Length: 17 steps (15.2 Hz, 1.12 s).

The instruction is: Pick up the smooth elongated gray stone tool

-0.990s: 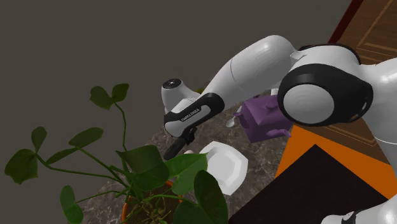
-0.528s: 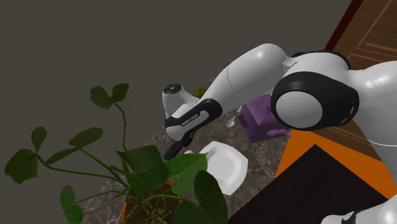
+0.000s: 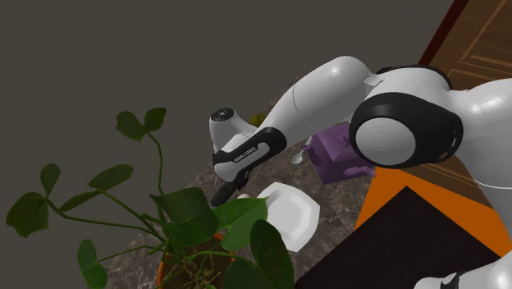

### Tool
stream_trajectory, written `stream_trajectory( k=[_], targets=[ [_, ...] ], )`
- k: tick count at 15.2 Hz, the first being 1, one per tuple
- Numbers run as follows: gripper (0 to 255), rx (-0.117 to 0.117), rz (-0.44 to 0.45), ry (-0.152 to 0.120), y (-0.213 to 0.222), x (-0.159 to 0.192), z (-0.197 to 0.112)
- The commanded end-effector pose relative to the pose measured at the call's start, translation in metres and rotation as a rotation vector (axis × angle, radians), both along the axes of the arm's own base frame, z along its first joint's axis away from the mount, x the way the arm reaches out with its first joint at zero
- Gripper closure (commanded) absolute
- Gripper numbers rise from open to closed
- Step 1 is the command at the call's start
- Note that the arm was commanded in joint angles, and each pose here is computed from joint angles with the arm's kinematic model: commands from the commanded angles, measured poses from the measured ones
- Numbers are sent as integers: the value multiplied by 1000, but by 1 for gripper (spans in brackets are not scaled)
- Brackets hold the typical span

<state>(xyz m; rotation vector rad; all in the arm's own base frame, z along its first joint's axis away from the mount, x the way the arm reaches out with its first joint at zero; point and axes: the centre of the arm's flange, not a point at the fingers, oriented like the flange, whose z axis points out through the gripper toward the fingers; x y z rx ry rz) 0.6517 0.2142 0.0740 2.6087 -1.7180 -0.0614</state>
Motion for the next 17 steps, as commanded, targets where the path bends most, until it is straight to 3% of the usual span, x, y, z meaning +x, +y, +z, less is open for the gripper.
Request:
stream_trajectory(
  k=[1, 17],
  targets=[
    [255, 0, 1, 1, 0, 0, 4],
    [255, 0, 1, 1, 0, 0, 79]
  ],
)
